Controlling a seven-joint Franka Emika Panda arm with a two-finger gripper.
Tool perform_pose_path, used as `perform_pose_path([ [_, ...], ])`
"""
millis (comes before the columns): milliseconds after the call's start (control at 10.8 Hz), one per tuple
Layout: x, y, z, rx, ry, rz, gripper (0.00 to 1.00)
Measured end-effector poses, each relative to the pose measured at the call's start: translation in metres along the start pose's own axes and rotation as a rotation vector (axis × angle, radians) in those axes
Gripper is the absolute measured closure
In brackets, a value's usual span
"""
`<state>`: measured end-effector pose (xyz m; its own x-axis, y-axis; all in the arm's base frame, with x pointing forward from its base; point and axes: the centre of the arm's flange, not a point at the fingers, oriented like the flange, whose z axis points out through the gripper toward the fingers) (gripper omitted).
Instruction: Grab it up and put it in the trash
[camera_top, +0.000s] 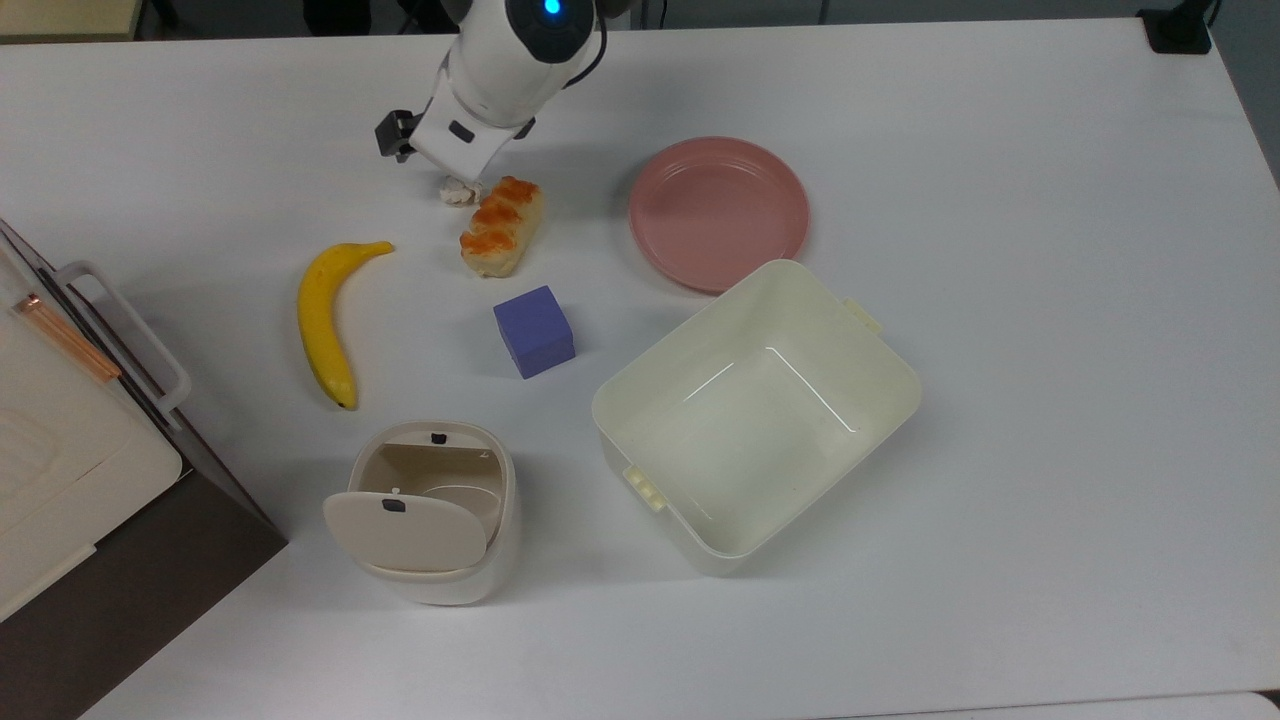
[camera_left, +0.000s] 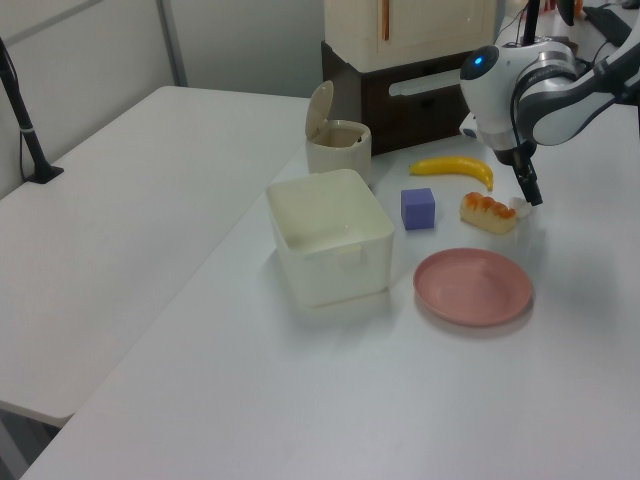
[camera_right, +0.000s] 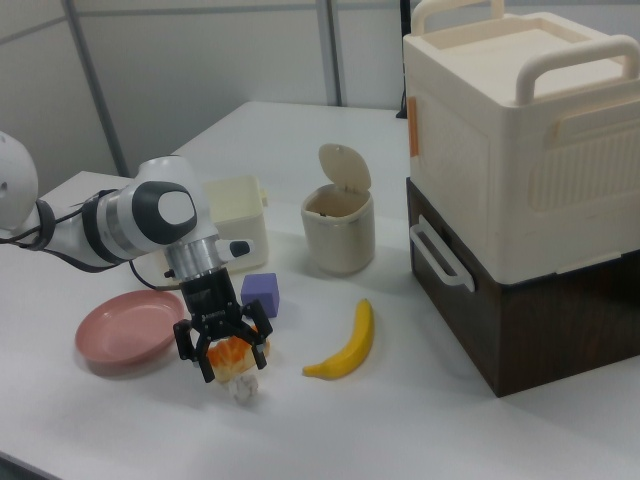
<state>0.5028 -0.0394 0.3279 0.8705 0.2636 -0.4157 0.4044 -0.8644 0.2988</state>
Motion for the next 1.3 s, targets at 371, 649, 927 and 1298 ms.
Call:
perform_pose_path([
  [371, 0.013, -0.012, -0.031, 0.097, 0.086, 0.052, 0.00],
  [649, 0.026, -0.011, -0.038, 0.123, 0.222, 0.204, 0.00],
  [927, 0.023, -0.012, -0.015, 0.127, 0.215, 0.219, 0.00],
  [1298, 0.013, -0.010, -0.023, 0.104, 0.221, 0.216, 0.00],
])
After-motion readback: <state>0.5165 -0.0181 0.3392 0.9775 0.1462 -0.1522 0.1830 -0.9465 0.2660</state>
